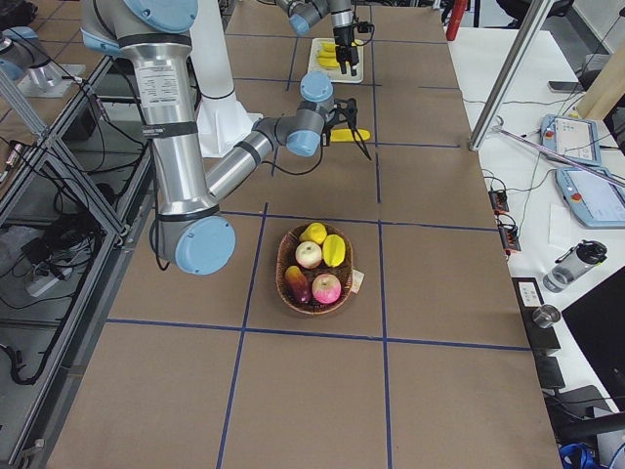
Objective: Transfer all bananas from basket to plate
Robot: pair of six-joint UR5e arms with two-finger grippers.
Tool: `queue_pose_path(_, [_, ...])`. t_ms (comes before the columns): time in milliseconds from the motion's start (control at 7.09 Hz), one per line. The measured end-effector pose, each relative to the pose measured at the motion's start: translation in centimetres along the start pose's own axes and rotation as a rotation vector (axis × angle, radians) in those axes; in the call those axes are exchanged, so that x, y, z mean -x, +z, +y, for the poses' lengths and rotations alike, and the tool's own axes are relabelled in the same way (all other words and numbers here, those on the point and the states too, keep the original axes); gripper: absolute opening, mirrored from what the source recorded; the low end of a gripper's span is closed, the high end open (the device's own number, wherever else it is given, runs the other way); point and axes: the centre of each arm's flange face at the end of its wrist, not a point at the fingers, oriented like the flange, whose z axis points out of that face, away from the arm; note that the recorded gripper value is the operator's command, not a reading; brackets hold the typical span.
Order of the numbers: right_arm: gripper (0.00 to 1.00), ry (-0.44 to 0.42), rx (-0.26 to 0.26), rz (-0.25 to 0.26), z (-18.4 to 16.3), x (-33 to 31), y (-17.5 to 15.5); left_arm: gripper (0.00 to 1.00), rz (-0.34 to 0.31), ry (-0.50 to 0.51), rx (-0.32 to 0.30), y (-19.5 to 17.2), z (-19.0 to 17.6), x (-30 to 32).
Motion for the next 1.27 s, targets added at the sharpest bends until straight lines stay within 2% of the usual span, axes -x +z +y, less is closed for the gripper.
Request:
queue_pose_path(282, [0.00, -0.001, -0.027, -0.025, 2.5, 5.8, 2.8, 0.99, 0.073, -0.030, 0.037, 0.8, 1.1, -1.5])
queue_pose_path(846, [0.00, 0.012, -0.037, -0.069, 4.3, 10.5, 4.7, 0.99, 0.119, -0.053, 0.045, 3.7, 5.5, -4.1])
queue_pose_path(987, [0.00, 0.012, -0.040, -0.072, 4.4, 10.8, 4.8, 0.77, 0.117, -0.051, 0.053, 4.3, 6.4, -4.1])
queue_pose_path(1128, [0.03, 0.011, -0.044, -0.072, 4.5, 10.9, 4.9, 0.10, 0.114, -0.049, 0.062, 4.7, 7.1, -4.0])
queue_pose_path(1270, [0.42, 0.011, -0.047, -0.073, 4.5, 11.0, 5.0, 0.00, 0.115, -0.044, 0.067, 4.8, 7.4, -3.9])
